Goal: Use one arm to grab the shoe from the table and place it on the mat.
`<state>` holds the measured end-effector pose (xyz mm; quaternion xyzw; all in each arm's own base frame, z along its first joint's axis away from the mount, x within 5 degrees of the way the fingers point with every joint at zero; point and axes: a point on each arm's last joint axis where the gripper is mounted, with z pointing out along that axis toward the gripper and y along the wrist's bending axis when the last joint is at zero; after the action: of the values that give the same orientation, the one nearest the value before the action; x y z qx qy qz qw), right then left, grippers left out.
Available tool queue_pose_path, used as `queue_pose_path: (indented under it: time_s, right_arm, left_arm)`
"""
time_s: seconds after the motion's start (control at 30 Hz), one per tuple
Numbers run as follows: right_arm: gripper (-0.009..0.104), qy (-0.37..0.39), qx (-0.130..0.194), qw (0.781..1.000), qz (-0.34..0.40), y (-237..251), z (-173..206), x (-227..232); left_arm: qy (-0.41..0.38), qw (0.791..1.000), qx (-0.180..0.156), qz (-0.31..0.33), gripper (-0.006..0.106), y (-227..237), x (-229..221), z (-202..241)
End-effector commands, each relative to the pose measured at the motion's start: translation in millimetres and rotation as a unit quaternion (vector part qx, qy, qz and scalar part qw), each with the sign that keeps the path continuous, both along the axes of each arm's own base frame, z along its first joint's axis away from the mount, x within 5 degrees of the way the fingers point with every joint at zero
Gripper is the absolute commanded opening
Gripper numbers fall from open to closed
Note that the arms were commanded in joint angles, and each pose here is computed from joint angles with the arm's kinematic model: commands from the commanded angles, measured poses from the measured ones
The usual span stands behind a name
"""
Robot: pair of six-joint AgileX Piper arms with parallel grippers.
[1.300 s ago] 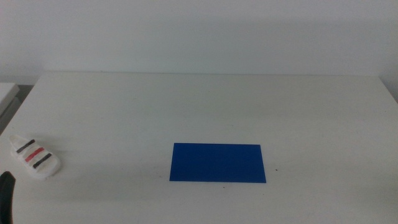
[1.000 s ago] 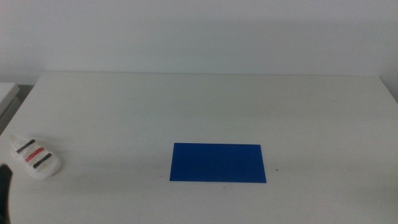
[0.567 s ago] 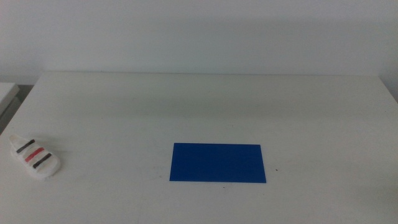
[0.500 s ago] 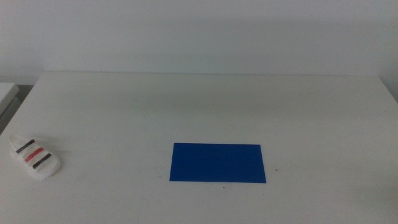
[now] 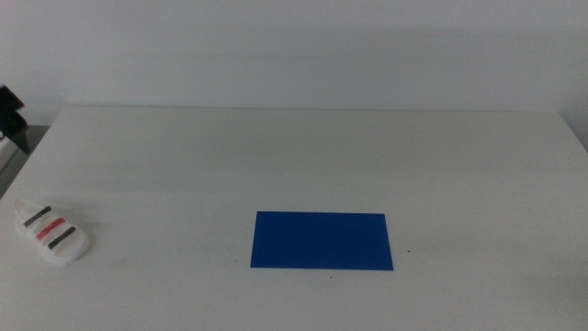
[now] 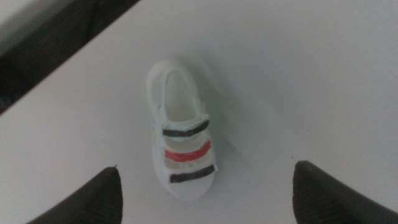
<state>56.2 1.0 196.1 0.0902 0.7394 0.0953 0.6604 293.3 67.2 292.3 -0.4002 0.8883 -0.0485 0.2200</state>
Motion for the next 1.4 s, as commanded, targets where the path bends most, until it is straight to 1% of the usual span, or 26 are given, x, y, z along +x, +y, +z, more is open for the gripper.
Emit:
queue_pose_path:
  time_s: [0.0, 0.13, 0.33, 0.5, 0.53, 0.8, 0.87, 0.97, 1.13, 1.23, 1.3, 1.37]
  right_arm:
    - [0.079, -0.006, -0.004, 1.000, 0.001, 0, 0, 0]
    - [0.079, -0.006, -0.004, 1.000, 0.001, 0, 0, 0]
    - [0.079, -0.006, -0.004, 1.000, 0.001, 0, 0, 0]
    - [0.079, -0.006, -0.004, 1.000, 0.001, 0, 0, 0]
    - [0.079, -0.006, -0.004, 1.000, 0.001, 0, 0, 0]
    - [0.079, -0.006, -0.004, 1.000, 0.001, 0, 0, 0]
    - [0.079, -0.006, -0.004, 1.000, 0.001, 0, 0, 0]
    - [0.079, -0.006, -0.004, 1.000, 0.001, 0, 0, 0]
    - [0.079, -0.006, -0.004, 1.000, 0.001, 0, 0, 0]
    - [0.079, -0.006, -0.005, 1.000, 0.001, 0, 0, 0]
    - [0.079, -0.006, -0.005, 1.000, 0.001, 0, 0, 0]
    - [0.079, -0.006, -0.005, 1.000, 0.001, 0, 0, 0]
  left_arm:
    - [0.017, 1.000, -0.010, 0.018, 0.094, 2, 7, -10]
    - [0.060, 0.998, -0.017, 0.020, 0.091, 6, 19, -37]
    - [0.103, 0.994, -0.025, 0.018, 0.081, 11, 42, -68]
    - [0.115, 0.993, -0.024, 0.008, 0.074, 14, 54, -88]
    - [0.117, 0.993, -0.028, 0.009, 0.072, 15, 61, -105]
    - [0.129, 0.991, -0.035, -0.006, 0.072, 15, 68, -127]
    - [0.130, 0.991, -0.037, -0.006, 0.069, 15, 68, -128]
    - [0.130, 0.991, -0.041, -0.004, 0.057, 14, 68, -128]
    - [0.143, 0.988, -0.054, 0.010, 0.020, 11, 66, -127]
    - [0.154, 0.986, -0.062, 0.008, 0.003, -3, 70, -114]
    - [0.158, 0.986, -0.058, -0.013, -0.002, -21, 77, -102]
    - [0.157, 0.986, -0.054, -0.035, -0.002, -47, 85, -89]
